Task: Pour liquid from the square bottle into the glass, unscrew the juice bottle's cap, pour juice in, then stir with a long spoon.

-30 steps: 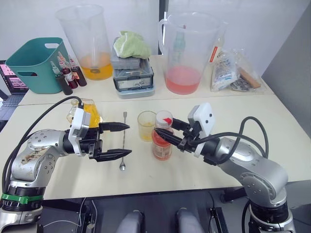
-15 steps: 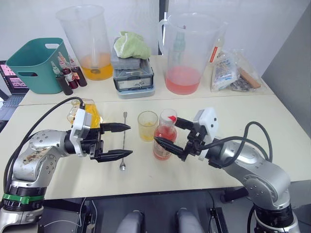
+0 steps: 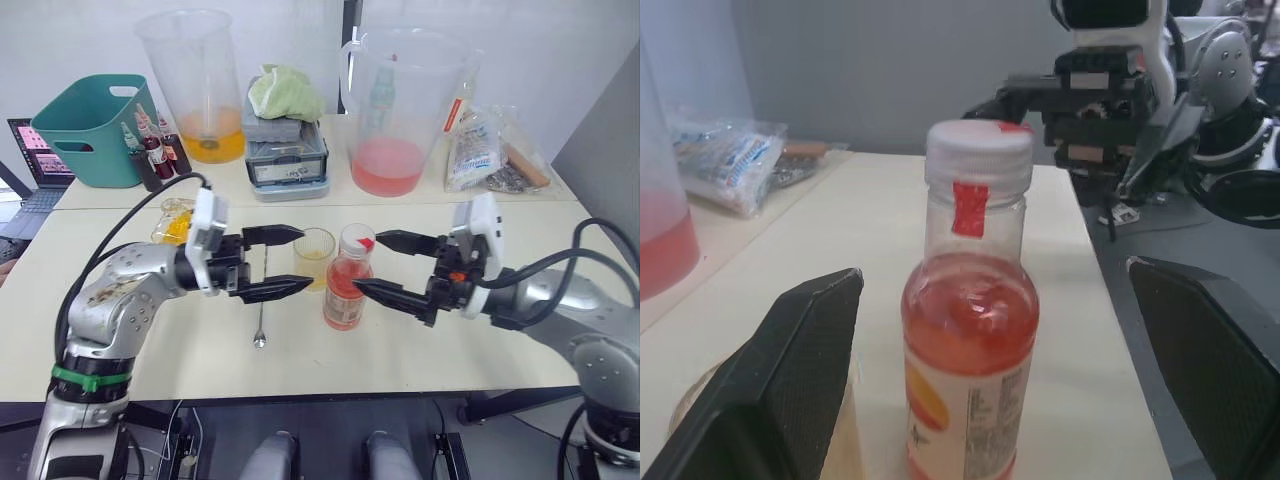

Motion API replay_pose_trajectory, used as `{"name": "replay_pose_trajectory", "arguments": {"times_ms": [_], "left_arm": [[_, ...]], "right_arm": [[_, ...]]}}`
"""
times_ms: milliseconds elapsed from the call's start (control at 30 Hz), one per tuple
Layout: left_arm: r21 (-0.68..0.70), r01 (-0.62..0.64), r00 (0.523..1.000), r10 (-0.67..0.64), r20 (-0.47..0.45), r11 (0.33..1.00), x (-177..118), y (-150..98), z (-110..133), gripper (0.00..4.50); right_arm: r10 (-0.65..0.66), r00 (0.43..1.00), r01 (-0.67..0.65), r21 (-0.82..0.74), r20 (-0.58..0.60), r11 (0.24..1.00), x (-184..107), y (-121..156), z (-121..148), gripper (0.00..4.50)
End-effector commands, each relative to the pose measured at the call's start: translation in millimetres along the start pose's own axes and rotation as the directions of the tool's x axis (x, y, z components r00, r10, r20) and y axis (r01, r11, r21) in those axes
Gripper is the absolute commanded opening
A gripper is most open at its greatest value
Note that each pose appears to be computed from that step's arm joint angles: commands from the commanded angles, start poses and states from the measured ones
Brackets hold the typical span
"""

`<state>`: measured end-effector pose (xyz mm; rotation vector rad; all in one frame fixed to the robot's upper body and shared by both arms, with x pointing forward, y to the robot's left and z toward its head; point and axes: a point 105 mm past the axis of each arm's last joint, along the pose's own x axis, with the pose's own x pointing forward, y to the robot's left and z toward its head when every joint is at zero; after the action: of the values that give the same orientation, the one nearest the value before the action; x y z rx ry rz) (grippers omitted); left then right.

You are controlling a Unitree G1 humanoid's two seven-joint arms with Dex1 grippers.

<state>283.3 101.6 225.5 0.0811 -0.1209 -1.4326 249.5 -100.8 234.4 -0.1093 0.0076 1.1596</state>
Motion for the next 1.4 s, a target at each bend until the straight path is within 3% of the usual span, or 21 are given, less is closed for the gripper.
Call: {"name": "replay_pose_trajectory", "arguments": {"times_ms": [33, 433, 833, 1100, 1167, 1400], "left_arm": [[-0.009, 0.039, 0.999, -0.039, 0.000, 0.999, 21.0, 1.6, 2.1, 4.50], [-0.033, 0.119, 0.993, -0.120, -0.022, 0.992, 51.0, 2.7, -12.4, 4.50], [-0.031, 0.121, 0.993, -0.121, 0.007, 0.992, 67.0, 15.5, -6.0, 4.50], [-0.030, 0.130, 0.991, -0.130, -0.010, 0.991, 69.4, 16.2, -10.1, 1.96], [-0.030, 0.128, 0.992, -0.129, -0.011, 0.991, 69.4, 16.5, -11.6, 1.55], [0.006, 0.141, 0.990, -0.141, 0.000, 0.990, 66.0, 13.3, -10.1, 1.46]], "right_arm": [[0.039, 0.999, -0.039, 0.020, -0.015, 0.999, -16.6, -3.5, 4.8, 4.47], [-0.014, 1.000, 0.014, 0.009, -0.019, 1.000, -36.8, -9.6, 12.6, 4.47], [-0.037, 0.999, 0.037, -0.009, -0.024, 0.999, -37.1, -11.0, 14.8, 4.47], [-0.042, 0.999, 0.041, -0.016, -0.020, 0.999, -35.2, -9.1, 17.3, 4.50], [-0.042, 0.999, 0.041, -0.019, -0.020, 0.999, -34.6, -8.3, 17.8, 4.50], [-0.044, 0.999, 0.043, -0.029, -0.016, 0.999, -30.6, -7.7, 19.5, 4.50]]}}
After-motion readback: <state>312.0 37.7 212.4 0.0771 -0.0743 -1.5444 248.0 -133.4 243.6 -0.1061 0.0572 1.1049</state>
